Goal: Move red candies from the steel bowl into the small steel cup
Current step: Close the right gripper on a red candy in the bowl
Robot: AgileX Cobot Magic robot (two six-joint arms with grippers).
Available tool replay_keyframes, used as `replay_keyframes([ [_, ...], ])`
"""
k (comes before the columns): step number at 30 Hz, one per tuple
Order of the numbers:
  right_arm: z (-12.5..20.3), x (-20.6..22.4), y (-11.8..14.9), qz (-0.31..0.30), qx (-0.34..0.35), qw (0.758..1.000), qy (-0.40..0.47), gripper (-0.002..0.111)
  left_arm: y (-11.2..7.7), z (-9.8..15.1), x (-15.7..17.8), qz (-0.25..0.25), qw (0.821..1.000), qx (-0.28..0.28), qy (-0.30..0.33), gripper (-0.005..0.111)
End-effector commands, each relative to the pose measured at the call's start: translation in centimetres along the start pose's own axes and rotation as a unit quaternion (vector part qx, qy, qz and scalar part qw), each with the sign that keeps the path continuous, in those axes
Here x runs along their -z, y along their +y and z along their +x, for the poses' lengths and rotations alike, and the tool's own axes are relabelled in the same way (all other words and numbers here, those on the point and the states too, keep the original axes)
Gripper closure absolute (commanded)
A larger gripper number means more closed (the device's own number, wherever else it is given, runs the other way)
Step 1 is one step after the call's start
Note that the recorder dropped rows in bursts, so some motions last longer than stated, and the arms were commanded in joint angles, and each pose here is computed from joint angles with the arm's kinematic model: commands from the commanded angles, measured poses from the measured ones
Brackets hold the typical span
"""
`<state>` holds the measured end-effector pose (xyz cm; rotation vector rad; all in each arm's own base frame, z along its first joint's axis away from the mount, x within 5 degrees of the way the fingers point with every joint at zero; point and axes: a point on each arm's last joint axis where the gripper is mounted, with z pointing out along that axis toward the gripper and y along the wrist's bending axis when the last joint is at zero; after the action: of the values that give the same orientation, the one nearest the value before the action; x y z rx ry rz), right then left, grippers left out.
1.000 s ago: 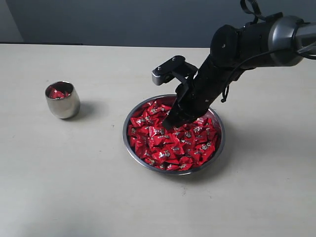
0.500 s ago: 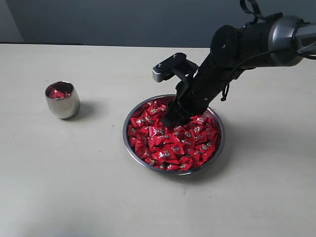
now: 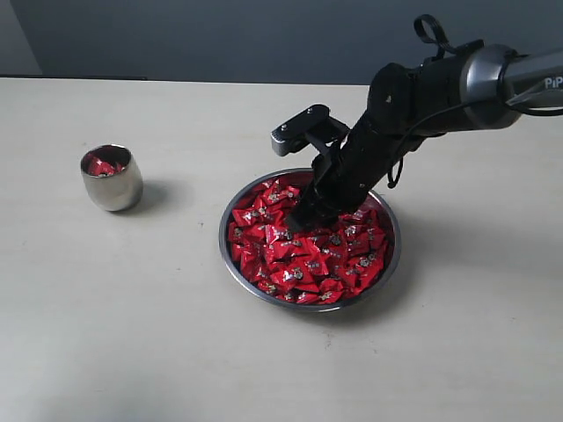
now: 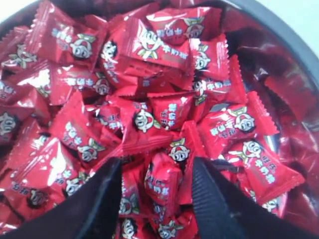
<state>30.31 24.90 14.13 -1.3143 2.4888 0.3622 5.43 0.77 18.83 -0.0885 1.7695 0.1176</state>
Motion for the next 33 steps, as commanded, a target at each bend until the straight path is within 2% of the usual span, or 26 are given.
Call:
replay_keyframes([
  [1, -0.3, 0.2, -0.3, 0.012, 0.008, 1.0, -0.01, 0.065, 0.0, 0.1, 0.0, 0.0, 1.0, 0.002, -0.001, 0.106],
  [20, -0.6, 0.0, -0.6, 0.027, 0.012, 0.999, -0.026, 0.065, 0.0, 0.1, 0.0, 0.0, 1.0, 0.002, -0.001, 0.106],
  [33, 0.0, -1.2, -0.6, 0.018, 0.009, 1.0, -0.005, 0.065, 0.0, 0.1, 0.0, 0.0, 1.0, 0.002, -0.001, 0.106],
])
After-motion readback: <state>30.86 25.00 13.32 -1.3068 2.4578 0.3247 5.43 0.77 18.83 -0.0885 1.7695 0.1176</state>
